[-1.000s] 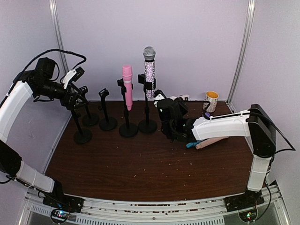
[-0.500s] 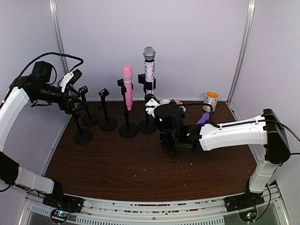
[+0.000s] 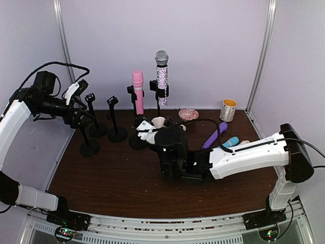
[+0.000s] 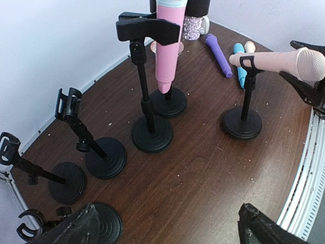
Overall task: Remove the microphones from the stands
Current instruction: Place the microphone stand with the microphone at the center of the board, then adjust the microphone stand with the microphone at the center of the board.
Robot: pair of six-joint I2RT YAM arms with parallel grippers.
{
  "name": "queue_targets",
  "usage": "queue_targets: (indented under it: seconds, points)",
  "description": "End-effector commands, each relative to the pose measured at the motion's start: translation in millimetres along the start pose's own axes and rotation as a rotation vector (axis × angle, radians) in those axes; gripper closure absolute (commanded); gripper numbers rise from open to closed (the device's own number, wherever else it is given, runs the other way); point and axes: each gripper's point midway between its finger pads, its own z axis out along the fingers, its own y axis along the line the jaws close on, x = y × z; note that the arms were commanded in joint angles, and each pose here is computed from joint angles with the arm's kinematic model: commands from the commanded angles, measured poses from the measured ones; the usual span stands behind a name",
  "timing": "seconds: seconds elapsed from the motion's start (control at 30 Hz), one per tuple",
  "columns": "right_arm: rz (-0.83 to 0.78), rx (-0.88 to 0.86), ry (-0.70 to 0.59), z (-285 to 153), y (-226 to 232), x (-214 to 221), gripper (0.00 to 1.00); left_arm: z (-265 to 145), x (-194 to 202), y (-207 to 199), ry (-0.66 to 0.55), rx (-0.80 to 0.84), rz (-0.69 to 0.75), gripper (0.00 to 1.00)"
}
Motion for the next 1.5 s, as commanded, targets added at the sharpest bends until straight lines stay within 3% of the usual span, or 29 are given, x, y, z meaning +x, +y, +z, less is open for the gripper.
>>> queue_targets:
  seconds: [0.0, 0.3, 0.57, 0.63, 0.83, 1.17, 1.33, 1.47]
  points:
    - [0.065, 0.019, -0.111, -10.6, -10.6, -55.0, 0.74, -7.3, -7.7, 3.3, -0.041, -0.042, 0.031, 0.02]
    - [0.036, 0.044, -0.269, -17.1, 21.3, -105.8, 0.76, -7.3, -11.8, 8.0, -0.069, -0.069, 0.015, 0.02]
    - [0.046, 0.035, -0.325, -21.3, 53.8, -94.7, 0.73, -7.6, -11.8, 10.6, -0.065, -0.083, 0.018, 0.02]
    - [0.039, 0.031, -0.334, -26.7, 60.3, -87.5, 0.68, -7.1, -12.1, 11.0, -0.065, -0.081, 0.015, 0.02]
    - [0.018, -0.020, -0.330, -49.9, 67.8, -60.6, 0.24, -5.3, -12.6, 7.3, -0.073, -0.055, 0.020, 0.02]
    - [0.120, -0.138, -0.176, -83.8, 33.8, -1.8, 0.13, -0.8, -7.6, 0.0, -0.087, -0.019, 0.018, 0.02]
    - [0.280, -0.291, -0.111, -91.7, 22.6, 2.6, 0.10, 10.8, 2.8, -6.5, -0.098, 0.032, -0.028, 0.02]
    - [0.253, -0.361, -0.134, -93.0, 36.2, 6.6, 0.06, 17.8, 8.8, -7.6, -0.085, 0.058, -0.053, 0.03]
